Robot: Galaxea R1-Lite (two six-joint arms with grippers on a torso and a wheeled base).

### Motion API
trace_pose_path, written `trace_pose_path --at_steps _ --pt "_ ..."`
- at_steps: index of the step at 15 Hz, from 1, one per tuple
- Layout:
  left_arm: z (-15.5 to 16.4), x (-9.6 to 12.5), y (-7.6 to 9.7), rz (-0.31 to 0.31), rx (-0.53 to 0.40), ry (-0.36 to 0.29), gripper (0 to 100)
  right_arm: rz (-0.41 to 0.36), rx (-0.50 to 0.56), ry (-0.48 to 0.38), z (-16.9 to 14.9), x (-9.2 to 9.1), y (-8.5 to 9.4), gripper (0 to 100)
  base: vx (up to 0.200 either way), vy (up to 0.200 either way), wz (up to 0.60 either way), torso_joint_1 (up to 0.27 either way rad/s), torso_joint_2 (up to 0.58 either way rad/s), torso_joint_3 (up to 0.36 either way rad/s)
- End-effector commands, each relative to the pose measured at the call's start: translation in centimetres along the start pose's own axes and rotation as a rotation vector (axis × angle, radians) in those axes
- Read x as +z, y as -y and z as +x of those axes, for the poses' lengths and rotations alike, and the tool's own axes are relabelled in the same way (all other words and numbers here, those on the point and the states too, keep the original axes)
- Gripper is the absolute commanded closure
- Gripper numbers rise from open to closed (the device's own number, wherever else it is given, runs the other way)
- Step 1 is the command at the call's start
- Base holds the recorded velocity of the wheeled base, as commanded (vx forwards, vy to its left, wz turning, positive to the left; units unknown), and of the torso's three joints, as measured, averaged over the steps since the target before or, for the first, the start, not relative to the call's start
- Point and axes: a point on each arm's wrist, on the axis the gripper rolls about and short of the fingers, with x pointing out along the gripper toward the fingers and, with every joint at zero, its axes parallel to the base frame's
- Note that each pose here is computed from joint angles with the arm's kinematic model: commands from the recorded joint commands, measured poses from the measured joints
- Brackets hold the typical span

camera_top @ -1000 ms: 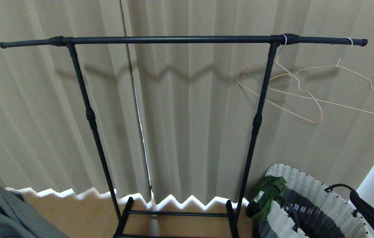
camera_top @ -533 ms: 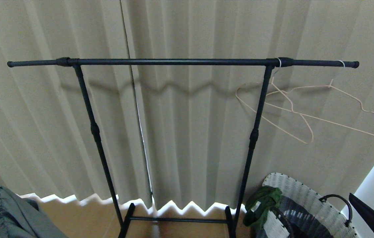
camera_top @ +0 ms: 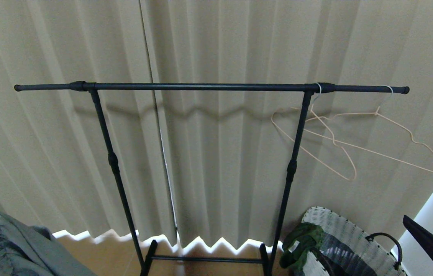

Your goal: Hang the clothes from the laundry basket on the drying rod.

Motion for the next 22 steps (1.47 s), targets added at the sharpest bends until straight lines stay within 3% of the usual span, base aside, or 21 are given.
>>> trace_pose_path --at_steps 1,2,4,11,22 --pt "0.0 -0.3 0.0 -0.001 0.000 -0.006 100 0.002 0.004 -0.028 1.5 1.0 0.2 0 0.000 0.000 0.00 0.000 0.00 0.000" --pt "0.1 -0.4 0.0 -0.003 0.001 -0.010 100 0.040 0.008 -0.044 2.9 1.8 0.3 0 0.000 0.000 0.00 0.000 0.00 0.000" --pt "0.1 -0.7 0.1 -0.004 0.001 -0.018 100 0.110 0.004 -0.086 4.1 1.7 0.2 0 0.000 0.000 0.00 0.000 0.00 0.000" --pt "0.2 -1.1 0.2 0.002 -0.009 -0.040 100 0.117 -0.012 -0.108 4.1 1.3 0.5 0 0.000 0.000 0.00 0.000 0.00 0.000" --pt "0.1 -1.4 0.2 0.000 -0.012 -0.047 100 0.117 -0.020 -0.101 4.0 1.4 0.5 0 0.000 -0.200 0.00 0.002 0.00 0.001"
